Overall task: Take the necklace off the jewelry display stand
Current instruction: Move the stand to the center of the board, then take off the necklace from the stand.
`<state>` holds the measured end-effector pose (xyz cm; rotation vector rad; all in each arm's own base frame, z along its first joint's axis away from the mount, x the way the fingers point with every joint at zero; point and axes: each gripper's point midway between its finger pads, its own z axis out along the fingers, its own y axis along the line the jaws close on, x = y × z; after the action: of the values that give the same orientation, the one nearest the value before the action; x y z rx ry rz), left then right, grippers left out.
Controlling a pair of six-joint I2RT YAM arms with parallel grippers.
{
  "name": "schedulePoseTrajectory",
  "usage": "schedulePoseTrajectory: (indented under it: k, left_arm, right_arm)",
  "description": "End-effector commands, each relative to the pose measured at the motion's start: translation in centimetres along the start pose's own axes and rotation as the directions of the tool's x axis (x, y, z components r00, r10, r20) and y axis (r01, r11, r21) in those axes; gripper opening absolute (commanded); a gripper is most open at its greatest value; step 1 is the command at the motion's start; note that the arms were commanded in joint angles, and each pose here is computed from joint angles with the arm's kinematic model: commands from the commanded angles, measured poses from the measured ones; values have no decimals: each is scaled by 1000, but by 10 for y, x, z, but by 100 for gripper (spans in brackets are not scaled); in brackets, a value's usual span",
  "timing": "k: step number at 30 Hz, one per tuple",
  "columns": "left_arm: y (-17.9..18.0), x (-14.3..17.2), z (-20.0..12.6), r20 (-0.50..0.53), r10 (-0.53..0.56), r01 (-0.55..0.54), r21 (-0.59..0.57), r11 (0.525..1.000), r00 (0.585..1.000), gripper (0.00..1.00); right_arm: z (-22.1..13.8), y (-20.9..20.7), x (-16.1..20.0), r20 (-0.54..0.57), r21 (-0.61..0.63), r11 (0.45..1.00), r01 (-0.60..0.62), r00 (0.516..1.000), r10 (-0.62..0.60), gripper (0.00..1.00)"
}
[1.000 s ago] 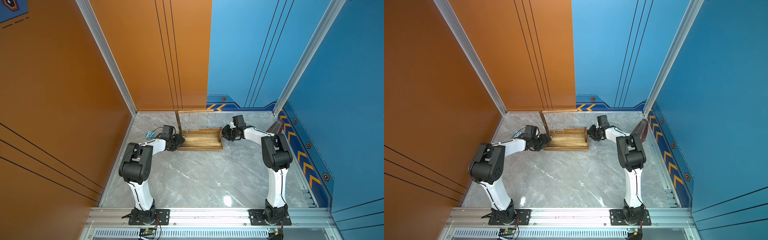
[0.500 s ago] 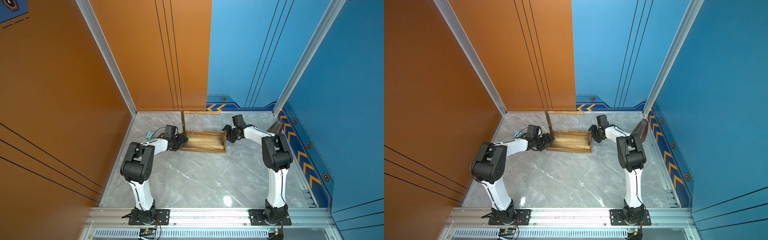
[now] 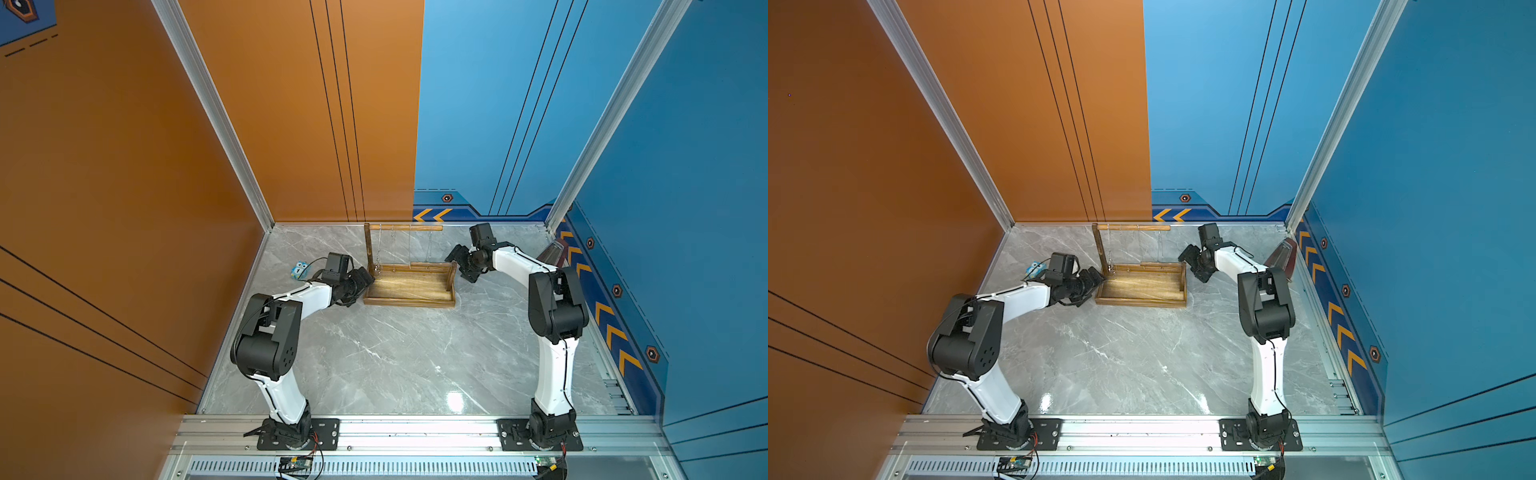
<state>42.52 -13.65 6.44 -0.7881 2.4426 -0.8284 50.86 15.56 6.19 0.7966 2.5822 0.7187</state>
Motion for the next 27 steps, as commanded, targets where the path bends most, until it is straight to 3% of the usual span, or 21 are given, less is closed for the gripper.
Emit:
schedulePoseTrajectory:
  k: [1, 4, 11, 15, 20, 22, 24, 27]
  left_arm:
    - [-8, -12, -21, 41, 10, -11, 19, 1000, 999, 93]
    - [-16, -19, -44, 71, 73, -74, -1, 997, 995, 99]
    - [-21, -24, -98, 95, 134, -136, 19, 991, 987, 98]
    - [-20, -30, -131, 157, 212, -213, -13, 977, 964, 98]
    - [-37, -34, -164, 251, 312, -318, -17, 948, 916, 98]
    - [-52, -29, -169, 256, 362, -375, 4, 927, 896, 98]
    - [-85, -21, -177, 269, 448, -479, 57, 876, 852, 98]
    - [-116, 2, -175, 237, 548, -583, 107, 806, 802, 98]
  right_arm:
    - [-19, 13, -11, 20, -15, 999, 39, 999, -39, 84]
    - [-48, 16, -26, 76, 5, 998, 67, 995, -67, 85]
    - [-122, 3, -58, 210, 50, 996, 73, 974, -82, 84]
    - [-168, -6, -60, 320, 78, 993, 88, 941, -109, 84]
    - [-212, -8, -44, 440, -18, 991, 136, 891, -114, 77]
    - [-227, -5, -33, 500, -74, 979, 189, 857, -128, 75]
    - [-244, 1, -19, 554, -117, 954, 276, 815, -168, 75]
    - [-257, 9, 12, 552, -197, 895, 400, 800, -236, 76]
